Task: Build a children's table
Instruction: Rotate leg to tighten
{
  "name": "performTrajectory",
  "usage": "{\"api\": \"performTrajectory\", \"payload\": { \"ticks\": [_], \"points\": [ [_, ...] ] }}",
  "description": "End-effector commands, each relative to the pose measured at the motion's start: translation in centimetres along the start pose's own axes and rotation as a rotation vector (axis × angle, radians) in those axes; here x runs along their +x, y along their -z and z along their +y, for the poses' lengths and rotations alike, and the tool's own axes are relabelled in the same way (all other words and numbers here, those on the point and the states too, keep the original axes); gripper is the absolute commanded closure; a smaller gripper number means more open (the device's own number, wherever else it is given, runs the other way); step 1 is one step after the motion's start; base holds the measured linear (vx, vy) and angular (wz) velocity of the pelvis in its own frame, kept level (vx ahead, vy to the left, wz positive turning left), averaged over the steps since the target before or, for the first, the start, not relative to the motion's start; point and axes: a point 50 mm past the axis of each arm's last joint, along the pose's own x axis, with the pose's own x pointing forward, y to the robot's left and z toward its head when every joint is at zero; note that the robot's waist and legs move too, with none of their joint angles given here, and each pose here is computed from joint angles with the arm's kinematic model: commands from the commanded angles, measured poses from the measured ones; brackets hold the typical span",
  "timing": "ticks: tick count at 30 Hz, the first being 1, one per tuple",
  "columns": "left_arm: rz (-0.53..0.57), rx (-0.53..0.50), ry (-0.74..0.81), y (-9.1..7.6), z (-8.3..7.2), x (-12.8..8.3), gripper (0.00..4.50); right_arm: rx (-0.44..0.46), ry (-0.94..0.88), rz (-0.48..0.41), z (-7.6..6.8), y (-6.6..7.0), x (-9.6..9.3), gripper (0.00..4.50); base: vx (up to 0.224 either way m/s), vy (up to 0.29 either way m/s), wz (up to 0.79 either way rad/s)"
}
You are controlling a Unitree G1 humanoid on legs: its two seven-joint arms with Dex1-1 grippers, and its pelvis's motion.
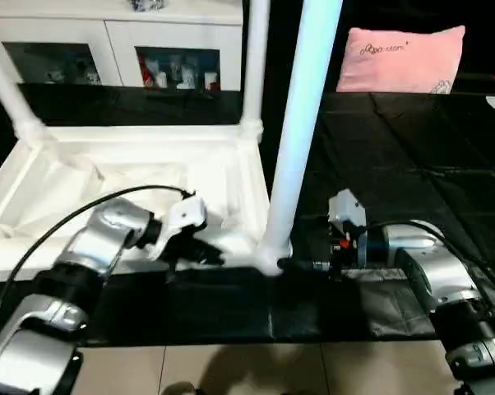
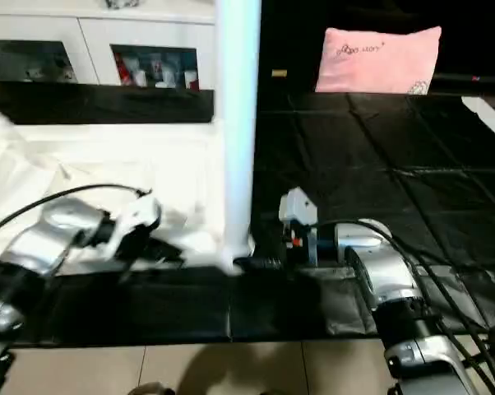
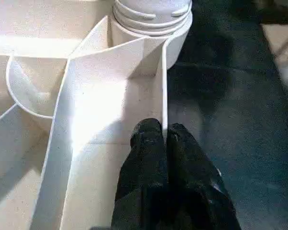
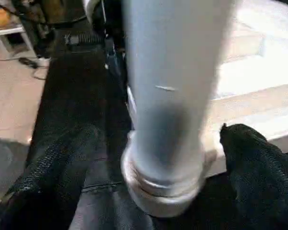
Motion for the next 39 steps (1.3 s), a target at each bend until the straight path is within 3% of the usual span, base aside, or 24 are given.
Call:
{"api": "performTrajectory", "payload": {
  "ticks": [1,7,11,22,32,39],
  "points": [
    [0.015,0.031,0.088,-0.3,-0.6,0.7,4.5,-0.021,-0.036,0.012,-0.1,-0.3,0.2,0.48,0.0,0.0,0.0],
    [0.023,0.044,0.12,-0.5,-0.8,0.9,4.5,-0.003,-0.113,0.038,-0.2,-0.3,0.4,1.19,0.0,0.0,0.0],
    [0.023,0.046,0.132,-0.6,-1.0,1.0,4.5,0.008,-0.143,0.041,-0.1,-0.2,0.4,1.33,0.0,0.0,0.0],
    [0.03,0.043,0.154,-0.5,-1.4,1.2,4.5,0.043,-0.185,0.034,0.1,0.2,0.6,2.36,0.0,0.0,0.0],
    [-0.044,-0.042,0.074,-0.6,-1.5,1.9,4.5,0.123,-0.145,-0.041,1.2,1.1,1.1,2.46,0.0,0.0,0.0],
    [-0.105,-0.19,-0.17,-1.8,0.1,3.3,4.5,0.267,0.151,-0.031,0.8,2.6,3.6,2.47,0.0,0.0,0.0]
  ]
}}
